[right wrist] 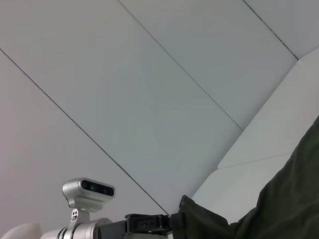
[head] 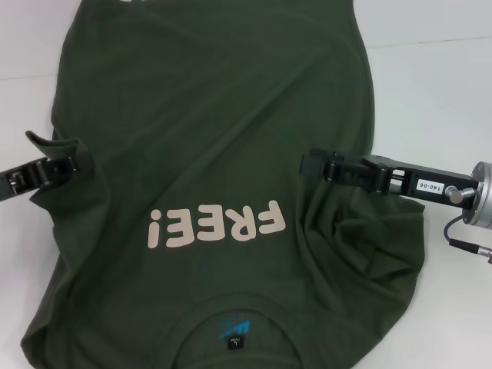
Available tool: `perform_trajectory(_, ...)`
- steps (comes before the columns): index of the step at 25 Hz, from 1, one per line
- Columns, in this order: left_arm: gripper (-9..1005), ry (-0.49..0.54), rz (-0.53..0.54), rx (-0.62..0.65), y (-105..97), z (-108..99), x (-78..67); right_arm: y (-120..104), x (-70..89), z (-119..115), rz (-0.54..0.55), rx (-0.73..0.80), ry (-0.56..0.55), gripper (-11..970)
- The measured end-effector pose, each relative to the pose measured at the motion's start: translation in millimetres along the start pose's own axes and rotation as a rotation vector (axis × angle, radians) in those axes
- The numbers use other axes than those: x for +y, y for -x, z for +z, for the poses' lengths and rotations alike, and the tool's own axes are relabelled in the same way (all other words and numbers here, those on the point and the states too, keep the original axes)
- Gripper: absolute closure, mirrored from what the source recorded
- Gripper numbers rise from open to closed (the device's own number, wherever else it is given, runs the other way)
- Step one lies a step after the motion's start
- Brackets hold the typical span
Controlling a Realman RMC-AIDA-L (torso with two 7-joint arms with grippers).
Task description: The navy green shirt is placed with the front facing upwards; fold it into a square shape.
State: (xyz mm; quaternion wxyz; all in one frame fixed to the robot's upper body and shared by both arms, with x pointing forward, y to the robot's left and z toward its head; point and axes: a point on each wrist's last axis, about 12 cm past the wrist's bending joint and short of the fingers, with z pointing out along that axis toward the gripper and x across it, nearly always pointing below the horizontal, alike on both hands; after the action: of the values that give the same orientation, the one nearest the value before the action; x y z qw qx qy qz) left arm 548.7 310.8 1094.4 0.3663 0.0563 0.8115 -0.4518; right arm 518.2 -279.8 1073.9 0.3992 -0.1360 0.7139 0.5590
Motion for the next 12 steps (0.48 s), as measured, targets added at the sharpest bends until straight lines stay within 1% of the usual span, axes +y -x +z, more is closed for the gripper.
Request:
perform_trajectory(10,962,0.0,-0.021,-0.016,-11.6,9.4,1.6,-1.3,0.2,0.5,0.0,-0.001,0.0,46)
perform_trajectory(12,962,0.001,-0.026,-0.018,-15.1,14.3,2.3,-1.5,0.2,0.8,0.0,-0.001,0.0,46)
